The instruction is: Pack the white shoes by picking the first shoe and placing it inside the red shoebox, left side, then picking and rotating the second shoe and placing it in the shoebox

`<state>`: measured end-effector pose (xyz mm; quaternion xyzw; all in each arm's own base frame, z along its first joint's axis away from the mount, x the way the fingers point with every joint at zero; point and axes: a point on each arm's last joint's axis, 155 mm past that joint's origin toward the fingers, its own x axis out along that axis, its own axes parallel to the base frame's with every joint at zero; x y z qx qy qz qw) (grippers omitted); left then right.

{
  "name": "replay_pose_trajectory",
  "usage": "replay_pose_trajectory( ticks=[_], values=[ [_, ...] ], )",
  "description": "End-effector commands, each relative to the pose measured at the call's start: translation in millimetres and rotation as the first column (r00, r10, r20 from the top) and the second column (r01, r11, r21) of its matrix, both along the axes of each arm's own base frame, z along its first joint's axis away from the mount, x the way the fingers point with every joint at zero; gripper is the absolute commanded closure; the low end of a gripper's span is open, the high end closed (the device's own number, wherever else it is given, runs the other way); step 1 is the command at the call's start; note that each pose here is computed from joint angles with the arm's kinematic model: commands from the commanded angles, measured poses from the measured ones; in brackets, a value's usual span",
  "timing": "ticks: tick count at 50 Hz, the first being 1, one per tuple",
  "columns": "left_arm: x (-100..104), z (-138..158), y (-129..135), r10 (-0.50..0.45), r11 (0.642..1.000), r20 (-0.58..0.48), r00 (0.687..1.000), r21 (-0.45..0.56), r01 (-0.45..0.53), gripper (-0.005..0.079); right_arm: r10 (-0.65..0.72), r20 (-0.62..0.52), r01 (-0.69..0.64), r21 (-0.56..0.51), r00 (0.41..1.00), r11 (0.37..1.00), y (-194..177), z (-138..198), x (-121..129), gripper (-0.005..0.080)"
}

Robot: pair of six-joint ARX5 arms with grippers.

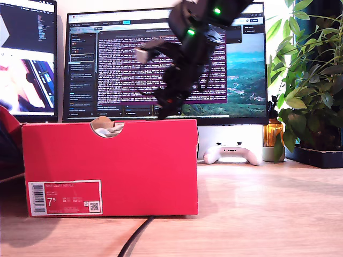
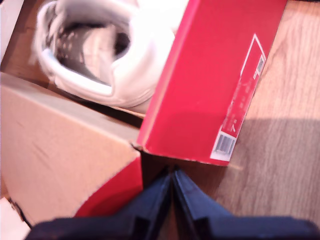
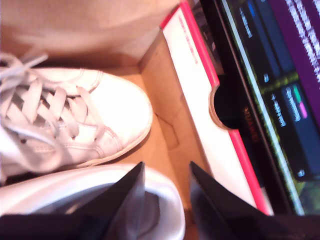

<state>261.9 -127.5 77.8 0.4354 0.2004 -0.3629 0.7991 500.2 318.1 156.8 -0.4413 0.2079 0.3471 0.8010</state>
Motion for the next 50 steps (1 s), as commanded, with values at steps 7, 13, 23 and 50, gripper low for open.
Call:
replay_pose_trajectory(
  ticks=[7, 13, 23, 50],
  values=[
    [1, 1, -2, -0.002, 1.000, -0.001, 1.000, -0.005, 0.002, 0.0761, -0.055, 0.049, 0.052, 0.054, 0.997, 0.997, 13, 52, 3, 0.0524],
    [1, 1, -2, -0.002, 1.000, -0.001, 1.000, -0.005, 0.002, 0.0761, -0.058, 0.050, 0.053, 0.093, 0.997, 0.994, 23, 87, -6, 0.0718],
    [1, 1, -2, -0.002, 1.000, 0.000, 1.000, -0.005, 0.002, 0.0761, -0.186, -0.041, 0.190, 0.260, 0.982, 0.947, 22, 138, -19, 0.0759],
    [-4, 26, 1, 0.104, 0.987, -0.047, 0.993, -0.120, -0.109, 0.0759, -0.394, -0.287, 0.451, 0.168, 0.873, 0.877, -56, 116, -36, 0.0759]
  ],
)
